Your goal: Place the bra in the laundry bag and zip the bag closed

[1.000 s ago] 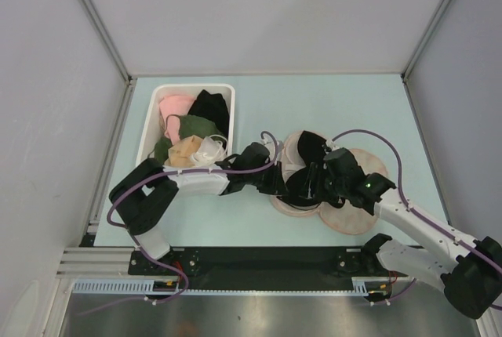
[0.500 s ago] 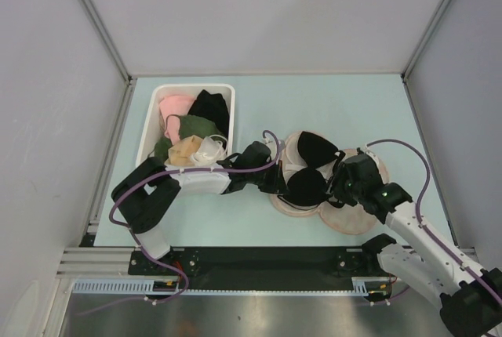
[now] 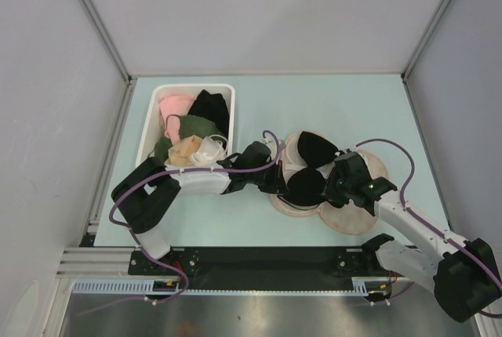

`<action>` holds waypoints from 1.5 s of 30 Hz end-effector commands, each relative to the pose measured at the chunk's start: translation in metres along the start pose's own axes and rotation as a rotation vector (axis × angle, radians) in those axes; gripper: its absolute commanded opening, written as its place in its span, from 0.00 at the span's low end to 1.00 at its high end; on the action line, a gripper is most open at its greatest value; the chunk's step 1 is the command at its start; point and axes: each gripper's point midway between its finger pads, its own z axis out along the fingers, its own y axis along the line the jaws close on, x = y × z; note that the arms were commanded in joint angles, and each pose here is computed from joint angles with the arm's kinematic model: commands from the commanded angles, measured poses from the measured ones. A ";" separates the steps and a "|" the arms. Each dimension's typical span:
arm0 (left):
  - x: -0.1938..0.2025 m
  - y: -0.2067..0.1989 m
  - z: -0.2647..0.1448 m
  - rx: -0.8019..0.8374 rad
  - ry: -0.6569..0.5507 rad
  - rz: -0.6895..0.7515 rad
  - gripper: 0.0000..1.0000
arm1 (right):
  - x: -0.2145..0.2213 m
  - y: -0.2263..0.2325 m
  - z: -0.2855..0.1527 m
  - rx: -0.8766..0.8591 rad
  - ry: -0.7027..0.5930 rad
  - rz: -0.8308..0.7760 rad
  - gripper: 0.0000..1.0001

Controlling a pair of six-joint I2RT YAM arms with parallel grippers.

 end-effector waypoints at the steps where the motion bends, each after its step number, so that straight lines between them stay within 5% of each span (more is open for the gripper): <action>1: -0.013 -0.016 -0.005 0.042 -0.037 0.040 0.00 | -0.005 0.005 0.007 -0.011 -0.029 0.023 0.29; 7: -0.013 -0.011 -0.005 0.026 -0.043 0.032 0.00 | -0.013 -0.012 0.012 0.040 -0.064 0.052 0.00; 26: 0.001 0.019 -0.013 -0.069 -0.035 0.016 0.01 | -0.039 -0.060 -0.003 0.194 -0.129 0.052 0.00; 29: -0.008 0.012 -0.017 -0.063 -0.046 0.034 0.17 | -0.038 -0.057 -0.002 0.184 -0.115 0.060 0.00; 32: -0.018 -0.003 -0.024 -0.028 -0.065 0.055 0.42 | -0.037 -0.054 -0.005 0.180 -0.102 0.068 0.11; 35: -0.034 -0.020 -0.037 -0.002 -0.103 0.094 0.57 | -0.039 -0.052 -0.014 0.174 -0.107 0.082 0.42; 36: -0.041 -0.025 -0.041 0.007 -0.124 0.107 0.59 | -0.040 -0.050 -0.019 0.169 -0.102 0.088 0.60; 40: -0.055 -0.032 -0.060 -0.031 -0.155 0.137 0.72 | -0.056 -0.046 -0.044 0.157 -0.145 0.169 0.86; 41: -0.061 -0.036 -0.064 -0.032 -0.173 0.148 0.73 | -0.062 -0.049 -0.048 0.170 -0.164 0.207 0.99; 45: -0.069 -0.036 -0.073 -0.061 -0.206 0.159 0.74 | -0.087 -0.098 -0.068 0.379 -0.265 0.364 1.00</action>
